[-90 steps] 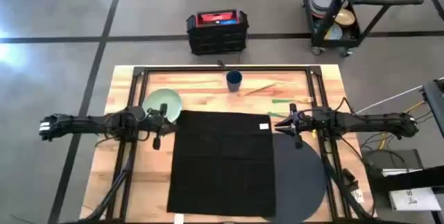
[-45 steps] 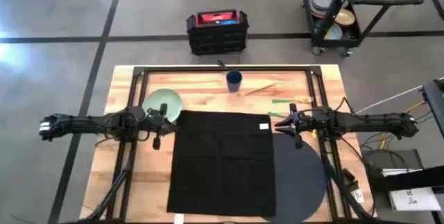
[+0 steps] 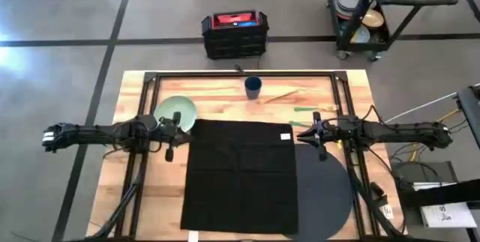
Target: Set table place
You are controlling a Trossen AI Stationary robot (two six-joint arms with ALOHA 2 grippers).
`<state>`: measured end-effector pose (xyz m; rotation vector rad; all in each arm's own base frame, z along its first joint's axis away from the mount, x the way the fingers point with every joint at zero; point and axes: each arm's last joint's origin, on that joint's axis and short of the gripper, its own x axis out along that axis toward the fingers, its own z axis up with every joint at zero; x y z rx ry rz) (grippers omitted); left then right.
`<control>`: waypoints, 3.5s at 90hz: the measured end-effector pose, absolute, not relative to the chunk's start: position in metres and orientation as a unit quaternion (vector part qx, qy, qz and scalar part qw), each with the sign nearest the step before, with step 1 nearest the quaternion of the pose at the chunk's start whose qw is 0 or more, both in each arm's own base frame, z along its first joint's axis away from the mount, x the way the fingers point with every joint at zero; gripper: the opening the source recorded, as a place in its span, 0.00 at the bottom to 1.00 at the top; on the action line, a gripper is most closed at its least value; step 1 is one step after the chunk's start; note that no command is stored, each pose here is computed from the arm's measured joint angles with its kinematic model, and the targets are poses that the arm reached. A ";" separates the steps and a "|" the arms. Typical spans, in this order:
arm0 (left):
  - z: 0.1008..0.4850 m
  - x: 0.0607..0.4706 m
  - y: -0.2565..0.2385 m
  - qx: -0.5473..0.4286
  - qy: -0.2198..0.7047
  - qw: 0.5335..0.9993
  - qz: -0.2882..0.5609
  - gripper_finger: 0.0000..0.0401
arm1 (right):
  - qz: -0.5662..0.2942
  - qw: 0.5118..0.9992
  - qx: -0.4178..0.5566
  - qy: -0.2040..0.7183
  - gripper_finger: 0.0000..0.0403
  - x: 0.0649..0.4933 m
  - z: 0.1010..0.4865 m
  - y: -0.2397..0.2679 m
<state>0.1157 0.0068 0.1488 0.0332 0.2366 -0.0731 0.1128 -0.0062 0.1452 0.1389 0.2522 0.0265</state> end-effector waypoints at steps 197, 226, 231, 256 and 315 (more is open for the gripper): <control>0.168 0.111 0.004 -0.274 0.035 0.959 -0.064 0.00 | -0.055 0.974 0.217 -0.039 0.07 0.104 0.173 -0.010; 0.294 0.083 0.004 -0.220 -0.081 0.971 -0.045 0.00 | -0.024 0.957 0.209 -0.201 0.08 0.074 0.286 -0.008; 0.320 0.075 0.005 -0.196 -0.074 0.978 -0.022 0.00 | -0.026 0.959 0.208 -0.193 0.08 0.071 0.311 -0.008; 0.418 0.058 0.006 -0.104 -0.031 0.993 0.054 0.00 | -0.029 0.982 0.171 -0.077 0.12 0.093 0.403 -0.008; 0.399 0.126 0.022 -0.129 0.301 0.914 0.240 0.00 | -0.084 0.955 0.187 0.216 0.05 0.174 0.420 -0.015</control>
